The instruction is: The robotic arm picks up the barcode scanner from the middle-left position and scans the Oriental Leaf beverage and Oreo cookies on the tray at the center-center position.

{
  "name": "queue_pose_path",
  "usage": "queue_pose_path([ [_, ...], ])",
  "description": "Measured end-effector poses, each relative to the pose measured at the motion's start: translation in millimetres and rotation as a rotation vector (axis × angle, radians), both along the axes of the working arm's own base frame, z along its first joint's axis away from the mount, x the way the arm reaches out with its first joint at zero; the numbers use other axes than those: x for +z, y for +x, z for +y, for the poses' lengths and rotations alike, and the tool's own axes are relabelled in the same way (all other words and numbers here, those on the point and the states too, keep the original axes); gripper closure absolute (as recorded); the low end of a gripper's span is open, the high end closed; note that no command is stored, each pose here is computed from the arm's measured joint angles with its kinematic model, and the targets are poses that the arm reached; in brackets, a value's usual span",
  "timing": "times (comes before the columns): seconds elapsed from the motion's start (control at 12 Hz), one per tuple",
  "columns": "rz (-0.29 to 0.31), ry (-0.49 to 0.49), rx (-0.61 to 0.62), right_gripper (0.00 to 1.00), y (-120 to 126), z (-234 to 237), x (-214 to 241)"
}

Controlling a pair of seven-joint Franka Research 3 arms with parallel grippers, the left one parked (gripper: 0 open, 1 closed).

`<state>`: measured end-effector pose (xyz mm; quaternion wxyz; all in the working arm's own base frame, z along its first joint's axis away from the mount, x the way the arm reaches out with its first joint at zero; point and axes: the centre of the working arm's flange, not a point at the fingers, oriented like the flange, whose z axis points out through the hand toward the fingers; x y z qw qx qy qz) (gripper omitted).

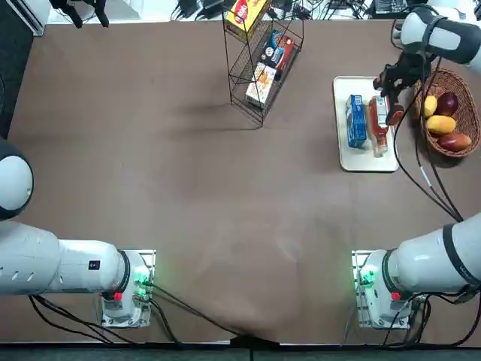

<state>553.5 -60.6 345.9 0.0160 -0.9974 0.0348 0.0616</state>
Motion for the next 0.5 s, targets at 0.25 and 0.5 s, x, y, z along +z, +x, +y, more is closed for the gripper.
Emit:
queue_pose_path([
  [0.25, 0.014, 0.011, 0.028, 0.57, -5, -23, -3],
  [0.5, 0.030, 0.017, 0.041, 0.57, -7, -32, -13],
])
